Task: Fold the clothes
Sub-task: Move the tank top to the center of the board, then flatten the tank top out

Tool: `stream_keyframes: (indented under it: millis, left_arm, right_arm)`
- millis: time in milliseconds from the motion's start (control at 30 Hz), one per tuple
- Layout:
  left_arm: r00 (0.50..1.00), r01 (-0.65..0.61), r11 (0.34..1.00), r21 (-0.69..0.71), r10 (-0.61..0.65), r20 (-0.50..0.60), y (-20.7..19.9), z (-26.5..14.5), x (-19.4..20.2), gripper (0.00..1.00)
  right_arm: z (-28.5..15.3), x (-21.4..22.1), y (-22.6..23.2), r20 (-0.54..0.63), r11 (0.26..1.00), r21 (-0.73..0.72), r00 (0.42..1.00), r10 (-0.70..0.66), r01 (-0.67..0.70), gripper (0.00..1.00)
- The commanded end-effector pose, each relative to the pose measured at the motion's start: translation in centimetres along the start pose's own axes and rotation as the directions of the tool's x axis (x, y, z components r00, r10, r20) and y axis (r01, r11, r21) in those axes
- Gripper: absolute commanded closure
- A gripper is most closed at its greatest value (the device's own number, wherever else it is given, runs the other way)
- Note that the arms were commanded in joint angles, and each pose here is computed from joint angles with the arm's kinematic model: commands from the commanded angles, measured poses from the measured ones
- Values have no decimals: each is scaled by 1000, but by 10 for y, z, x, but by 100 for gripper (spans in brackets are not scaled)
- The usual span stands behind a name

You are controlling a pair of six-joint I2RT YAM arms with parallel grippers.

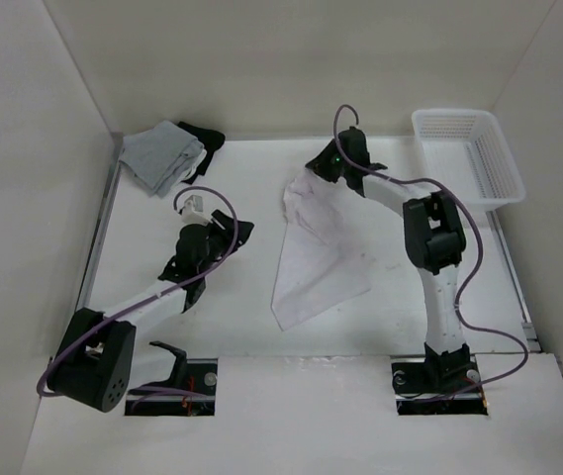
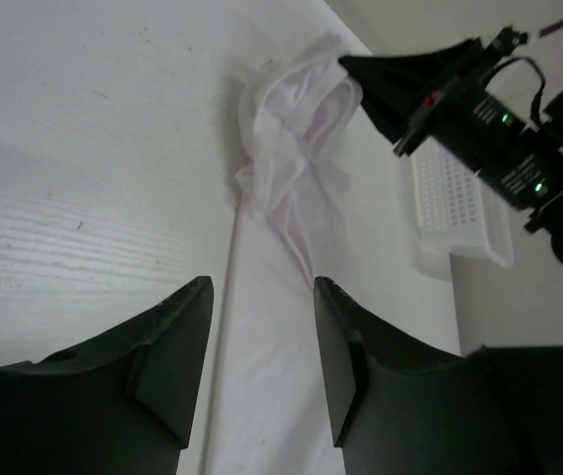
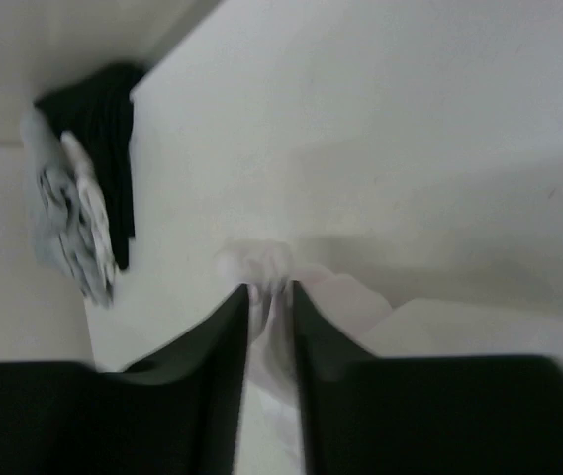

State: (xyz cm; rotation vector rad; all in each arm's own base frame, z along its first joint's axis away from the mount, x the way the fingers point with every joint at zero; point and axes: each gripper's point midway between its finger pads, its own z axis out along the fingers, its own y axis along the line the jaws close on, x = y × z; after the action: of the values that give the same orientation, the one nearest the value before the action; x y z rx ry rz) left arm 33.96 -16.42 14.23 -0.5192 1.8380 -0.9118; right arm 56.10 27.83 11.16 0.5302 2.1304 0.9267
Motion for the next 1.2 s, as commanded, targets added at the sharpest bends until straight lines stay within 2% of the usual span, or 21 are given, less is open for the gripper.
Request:
stream_keyframes:
  millis: [0, 67, 167, 200, 300, 333, 433, 600, 733, 833, 1000, 1167]
  left_arm:
    - [994, -102, 994, -32, 100, -53, 1, -3, 15, 57]
    - [978, -172, 983, -59, 164, -126, 4, -6, 34, 57]
    - [933, -305, 946, -113, 273, -236, 17, -14, 62, 61]
    - [908, -358, 925, -129, 312, -278, 22, -17, 72, 64]
    - [847, -461, 877, -135, 390, -362, 31, -25, 99, 67]
    - [830, -480, 869, -122, 404, -386, 31, -26, 108, 68]
    - [789, -494, 868, -53, 421, -448, 25, -29, 134, 68]
    - [759, -469, 881, 59, 436, -483, 8, -33, 148, 72]
    - [737, -478, 875, 79, 448, -507, 9, -28, 154, 86]
    - [740, -487, 871, 66, 452, -498, 7, -14, 153, 94]
    - [758, -476, 878, 59, 443, -479, -1, 9, 153, 97]
    - [783, -501, 865, -22, 442, -437, 5, 30, 140, 100]
  right_arm:
    - [-54, -124, 95, 291, 991, -124, 957, -4, 41, 62]
    - [-72, -131, 102, 322, 988, -121, 945, -51, 95, 49]
    - [-94, -122, 90, 330, 984, -92, 937, -111, 149, 45]
    - [-99, -111, 80, 318, 984, -77, 940, -127, 159, 48]
    - [-116, -73, 34, 281, 992, -29, 953, -111, 124, 87]
    - [-120, -58, 20, 272, 994, -16, 957, -99, 107, 96]
    - [-133, -18, -8, 250, 997, 13, 965, -83, 82, 99]
    - [-171, 25, -34, 248, 995, 35, 964, -95, 89, 84]
    - [-196, 47, -51, 242, 994, 49, 964, -107, 98, 68]
    - [-208, 65, -73, 217, 991, 84, 969, -118, 102, 60]
    - [-225, 88, -112, 192, 985, 154, 976, -107, 77, 55]
    - [-233, 100, -138, 164, 970, 231, 979, -120, 80, 52]
